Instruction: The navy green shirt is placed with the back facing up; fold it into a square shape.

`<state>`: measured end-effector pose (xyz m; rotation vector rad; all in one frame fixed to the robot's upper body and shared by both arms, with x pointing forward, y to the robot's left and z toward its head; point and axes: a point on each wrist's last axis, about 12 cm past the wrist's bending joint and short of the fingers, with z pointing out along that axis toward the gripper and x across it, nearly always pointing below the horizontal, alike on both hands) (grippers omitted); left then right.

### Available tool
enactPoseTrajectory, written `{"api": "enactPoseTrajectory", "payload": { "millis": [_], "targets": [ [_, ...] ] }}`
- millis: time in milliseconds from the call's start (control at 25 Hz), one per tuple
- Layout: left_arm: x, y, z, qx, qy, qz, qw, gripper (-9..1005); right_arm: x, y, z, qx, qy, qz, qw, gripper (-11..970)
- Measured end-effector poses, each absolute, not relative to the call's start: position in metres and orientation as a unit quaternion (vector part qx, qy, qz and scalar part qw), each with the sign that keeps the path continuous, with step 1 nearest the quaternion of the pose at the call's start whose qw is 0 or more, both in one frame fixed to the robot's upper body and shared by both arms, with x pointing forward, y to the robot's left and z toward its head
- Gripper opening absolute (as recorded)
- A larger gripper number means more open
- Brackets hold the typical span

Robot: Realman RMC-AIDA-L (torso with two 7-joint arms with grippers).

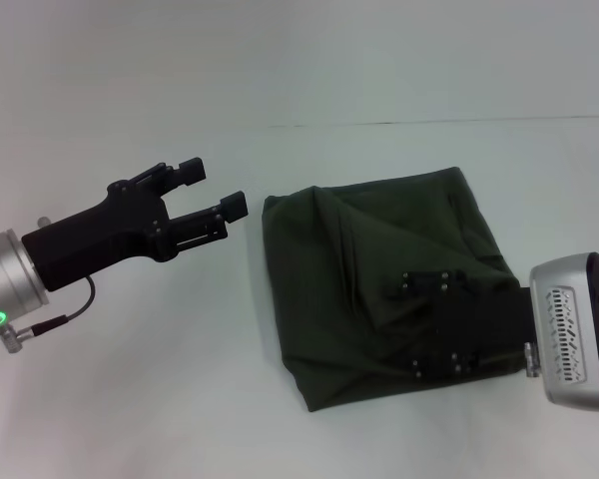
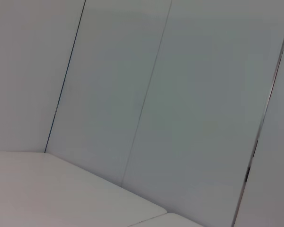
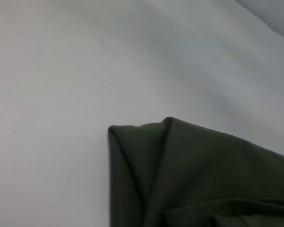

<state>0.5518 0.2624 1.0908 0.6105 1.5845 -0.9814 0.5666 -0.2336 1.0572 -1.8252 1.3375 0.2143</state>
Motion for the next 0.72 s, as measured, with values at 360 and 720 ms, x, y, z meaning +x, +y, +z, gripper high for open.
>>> {"api": "enactPoseTrajectory", "payload": {
  "millis": [360,720],
  "targets": [
    [0.5508,0.2617,1.0916,0.261,0.668,-0.421,0.556,911,0.5667,-0.2256,1.0563,-0.731,0.526,0.092,0.425,809],
    [0.5513,0.2615,1.0921,0.261,0.667,-0.421,0.557,911,0.5708,-0.2255,1.0605,-0.716,0.533,0.085,0.442,805]
  ]
}}
